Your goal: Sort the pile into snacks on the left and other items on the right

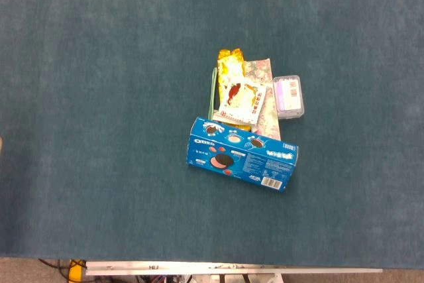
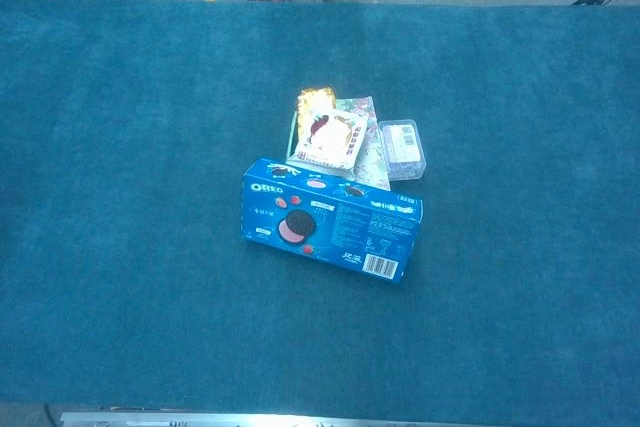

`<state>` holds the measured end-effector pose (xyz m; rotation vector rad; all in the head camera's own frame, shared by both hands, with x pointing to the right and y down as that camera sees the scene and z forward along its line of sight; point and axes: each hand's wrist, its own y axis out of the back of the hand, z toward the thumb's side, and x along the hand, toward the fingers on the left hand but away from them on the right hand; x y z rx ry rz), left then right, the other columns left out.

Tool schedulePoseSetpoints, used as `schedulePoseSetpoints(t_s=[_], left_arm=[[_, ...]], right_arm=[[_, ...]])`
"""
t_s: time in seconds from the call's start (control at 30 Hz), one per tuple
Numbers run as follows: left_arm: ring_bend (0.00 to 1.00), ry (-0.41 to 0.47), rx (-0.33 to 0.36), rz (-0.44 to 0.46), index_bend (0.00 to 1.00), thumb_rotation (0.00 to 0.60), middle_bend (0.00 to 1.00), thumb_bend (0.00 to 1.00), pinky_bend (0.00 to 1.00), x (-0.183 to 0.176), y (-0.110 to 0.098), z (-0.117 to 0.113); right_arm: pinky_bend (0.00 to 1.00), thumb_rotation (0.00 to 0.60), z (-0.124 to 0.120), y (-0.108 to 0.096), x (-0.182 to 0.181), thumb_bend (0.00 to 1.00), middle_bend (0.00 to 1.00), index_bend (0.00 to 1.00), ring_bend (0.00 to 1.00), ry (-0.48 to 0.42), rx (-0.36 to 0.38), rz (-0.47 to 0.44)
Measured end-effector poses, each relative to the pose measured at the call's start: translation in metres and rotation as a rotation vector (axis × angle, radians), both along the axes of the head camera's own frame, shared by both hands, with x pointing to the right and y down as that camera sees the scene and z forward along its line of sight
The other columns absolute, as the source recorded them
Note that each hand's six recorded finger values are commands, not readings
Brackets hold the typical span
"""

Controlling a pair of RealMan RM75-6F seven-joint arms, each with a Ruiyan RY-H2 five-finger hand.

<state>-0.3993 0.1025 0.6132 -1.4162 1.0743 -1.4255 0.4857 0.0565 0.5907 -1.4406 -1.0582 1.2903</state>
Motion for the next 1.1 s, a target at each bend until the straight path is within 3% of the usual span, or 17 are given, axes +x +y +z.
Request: schedulePoseSetpoints(t_s=[0.5, 1.1], left_arm=[[0.16, -0.013, 0.005, 0.044, 0.14, 0.6, 0.2, 0.33, 0.19, 0.003, -0.008, -0.005], [0.16, 0.102, -0.092, 0.276, 0.14, 0.6, 0.2, 0.33, 0.19, 0.057, -0.04, -0.001]], right_arm=[[0.47, 0.6, -0.004, -0.002, 0.001, 0.01, 0.42, 0.48, 0.35, -0.001, 0.015, -0.003], [0.47, 0.6, -0.016, -0.031, -0.018, 0.01, 0.42, 0.48, 0.35, -0.019, 0.057, -0.051]])
